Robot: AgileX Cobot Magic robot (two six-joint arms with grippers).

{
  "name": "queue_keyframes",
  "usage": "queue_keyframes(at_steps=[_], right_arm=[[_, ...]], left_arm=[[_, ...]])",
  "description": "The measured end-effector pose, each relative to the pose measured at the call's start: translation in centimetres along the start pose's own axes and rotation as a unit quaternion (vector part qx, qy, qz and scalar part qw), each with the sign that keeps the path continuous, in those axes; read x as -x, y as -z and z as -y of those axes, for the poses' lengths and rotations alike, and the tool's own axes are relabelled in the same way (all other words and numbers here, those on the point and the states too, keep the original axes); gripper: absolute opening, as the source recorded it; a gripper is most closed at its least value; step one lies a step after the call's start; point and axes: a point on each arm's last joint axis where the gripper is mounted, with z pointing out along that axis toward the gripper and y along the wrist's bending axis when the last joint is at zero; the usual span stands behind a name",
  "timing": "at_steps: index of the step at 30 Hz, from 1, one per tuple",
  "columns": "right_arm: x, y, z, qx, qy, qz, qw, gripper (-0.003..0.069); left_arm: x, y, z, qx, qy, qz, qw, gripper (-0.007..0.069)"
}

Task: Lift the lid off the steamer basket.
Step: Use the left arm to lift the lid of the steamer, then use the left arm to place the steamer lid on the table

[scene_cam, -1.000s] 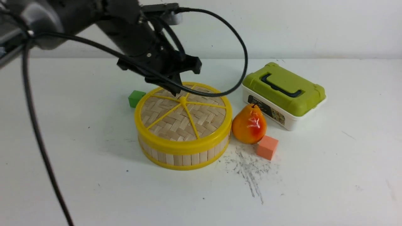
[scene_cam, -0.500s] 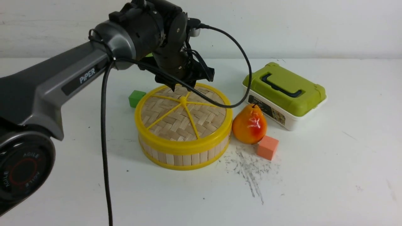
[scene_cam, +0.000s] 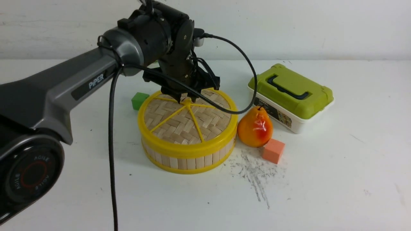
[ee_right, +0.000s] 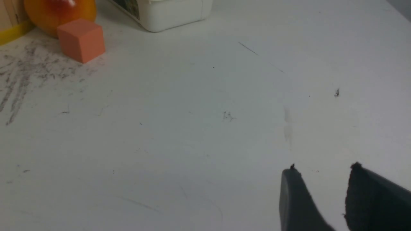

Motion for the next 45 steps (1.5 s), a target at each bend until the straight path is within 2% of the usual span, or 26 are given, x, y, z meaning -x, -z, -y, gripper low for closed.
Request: queue_keyframes(at_steps=[5, 7, 9, 15, 20, 23, 25, 28, 30, 31, 32, 36, 37, 40, 41, 45], right_arm=[[0.0, 0.0, 0.0, 0.0, 0.0, 0.0, 1.0, 0.0239], [0.0, 0.0, 0.0, 0.0, 0.0, 0.0, 1.0, 0.0239], [0.0, 0.0, 0.0, 0.0, 0.0, 0.0, 1.0, 0.0239], [0.0, 0.0, 0.0, 0.0, 0.0, 0.0, 1.0, 0.0239], [0.0, 0.0, 0.0, 0.0, 0.0, 0.0, 1.0, 0.0239], [0.0, 0.0, 0.0, 0.0, 0.0, 0.0, 1.0, 0.0239], [0.0, 0.0, 0.0, 0.0, 0.0, 0.0, 1.0, 0.0239], [0.0, 0.0, 0.0, 0.0, 0.0, 0.0, 1.0, 0.0239], [0.0, 0.0, 0.0, 0.0, 0.0, 0.0, 1.0, 0.0239], [0.0, 0.0, 0.0, 0.0, 0.0, 0.0, 1.0, 0.0239], [0.0, 0.0, 0.0, 0.0, 0.0, 0.0, 1.0, 0.0239], [0.0, 0.0, 0.0, 0.0, 0.0, 0.0, 1.0, 0.0239], [0.0, 0.0, 0.0, 0.0, 0.0, 0.0, 1.0, 0.0239], [0.0, 0.0, 0.0, 0.0, 0.0, 0.0, 1.0, 0.0239], [0.0, 0.0, 0.0, 0.0, 0.0, 0.0, 1.0, 0.0239], [0.0, 0.0, 0.0, 0.0, 0.0, 0.0, 1.0, 0.0239]], left_arm=[[-0.3, -0.4, 0.0, 0.002, 0.001, -0.011, 1.0, 0.02], [-0.3, -0.5, 0.0, 0.001, 0.002, -0.013, 1.0, 0.0125], [-0.3, -0.5, 0.0, 0.001, 0.002, -0.013, 1.0, 0.0101], [-0.2, 0.0, 0.1, -0.003, 0.004, -0.01, 1.0, 0.0104], [1.1, 5.6, -0.4, -0.017, -0.001, 0.035, 0.999, 0.0104], [2.2, 13.4, -1.8, -0.016, -0.013, 0.115, 0.993, 0.0104], [2.3, 15.4, -2.3, -0.01, -0.015, 0.136, 0.991, 0.0104], [2.1, 20.8, -5.0, 0.03, -0.013, 0.185, 0.982, 0.0104], [1.5, 22.8, -7.0, 0.057, -0.002, 0.194, 0.979, 0.0104], [1.4, 22.9, -7.0, 0.057, -0.002, 0.194, 0.979, 0.0104], [0.5, 23.8, -8.8, 0.076, 0.014, 0.191, 0.979, 0.0104], [-2.0, 22.6, -12.5, 0.106, 0.059, 0.172, 0.977, 0.0104], [-2.2, 22.4, -12.7, 0.109, 0.062, 0.168, 0.978, 0.0104], [-5.0, 17.8, -15.9, 0.128, 0.108, 0.14, 0.976, 0.0104], [-5.2, 17.4, -16.0, 0.128, 0.108, 0.138, 0.976, 0.0104], [-9.3, 10.5, -18.8, 0.131, 0.149, 0.096, 0.975, 0.0104]])
